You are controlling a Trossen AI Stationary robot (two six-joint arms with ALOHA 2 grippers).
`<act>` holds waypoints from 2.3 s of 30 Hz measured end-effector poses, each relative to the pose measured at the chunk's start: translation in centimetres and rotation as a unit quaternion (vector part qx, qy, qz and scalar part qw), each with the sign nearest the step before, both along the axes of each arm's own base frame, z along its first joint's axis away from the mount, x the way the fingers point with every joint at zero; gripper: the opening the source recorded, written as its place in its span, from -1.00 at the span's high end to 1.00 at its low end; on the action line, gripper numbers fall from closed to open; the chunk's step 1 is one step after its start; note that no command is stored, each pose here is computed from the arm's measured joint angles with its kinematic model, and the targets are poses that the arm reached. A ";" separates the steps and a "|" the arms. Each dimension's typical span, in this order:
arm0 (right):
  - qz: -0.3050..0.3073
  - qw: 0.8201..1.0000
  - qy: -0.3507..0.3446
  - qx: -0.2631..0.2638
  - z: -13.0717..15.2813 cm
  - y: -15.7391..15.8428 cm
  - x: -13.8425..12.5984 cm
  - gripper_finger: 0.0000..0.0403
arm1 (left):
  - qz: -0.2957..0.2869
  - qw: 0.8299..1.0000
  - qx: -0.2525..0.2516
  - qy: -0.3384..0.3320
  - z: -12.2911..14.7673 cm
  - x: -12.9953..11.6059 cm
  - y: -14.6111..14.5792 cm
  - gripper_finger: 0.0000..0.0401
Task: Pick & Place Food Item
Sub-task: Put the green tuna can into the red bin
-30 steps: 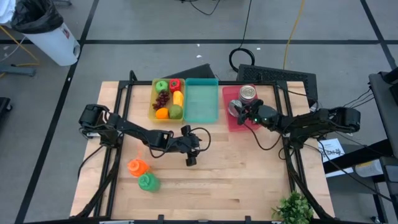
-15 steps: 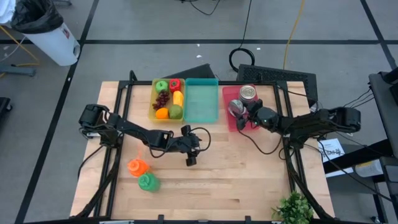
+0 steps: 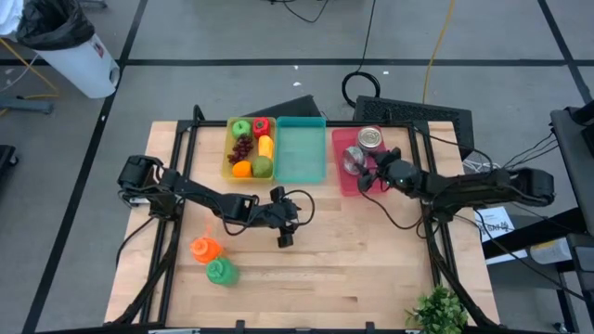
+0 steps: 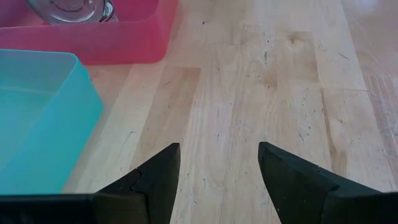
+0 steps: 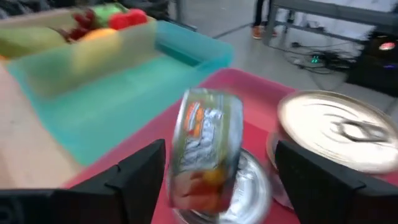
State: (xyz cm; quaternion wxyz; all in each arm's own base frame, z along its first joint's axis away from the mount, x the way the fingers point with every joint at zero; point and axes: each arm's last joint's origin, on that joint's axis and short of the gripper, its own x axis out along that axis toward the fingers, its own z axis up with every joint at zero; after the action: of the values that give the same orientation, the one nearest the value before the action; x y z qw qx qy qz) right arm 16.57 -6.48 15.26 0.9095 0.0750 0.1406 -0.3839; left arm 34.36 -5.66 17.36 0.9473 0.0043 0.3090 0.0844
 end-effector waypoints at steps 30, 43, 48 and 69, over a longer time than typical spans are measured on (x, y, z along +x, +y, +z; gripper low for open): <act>0.135 0.989 0.044 -0.033 0.5 1.3 -0.2 -0.25 | 0.007 1.000 -0.010 -0.002 0.0 0.0 0.0 -0.13; 0.133 0.989 0.030 -0.049 0.9 1.3 -0.1 -0.25 | 0.008 1.000 -0.010 -0.002 0.0 0.0 0.0 -0.13; 0.081 0.996 0.012 -0.047 1.3 1.1 -0.4 -0.25 | 0.008 1.000 -0.010 -0.002 0.0 0.0 0.0 -0.13; 0.003 1.000 -0.003 -0.004 -0.5 0.4 0.8 -0.32 | 0.005 1.000 -0.006 -0.001 0.0 0.0 0.0 -0.13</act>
State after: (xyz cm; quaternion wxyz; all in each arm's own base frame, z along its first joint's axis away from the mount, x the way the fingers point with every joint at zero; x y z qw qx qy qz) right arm 17.35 -6.07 14.76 0.9112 0.0726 0.1367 -0.3818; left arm 34.36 -5.66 17.36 0.9474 -0.0028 0.3081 0.0871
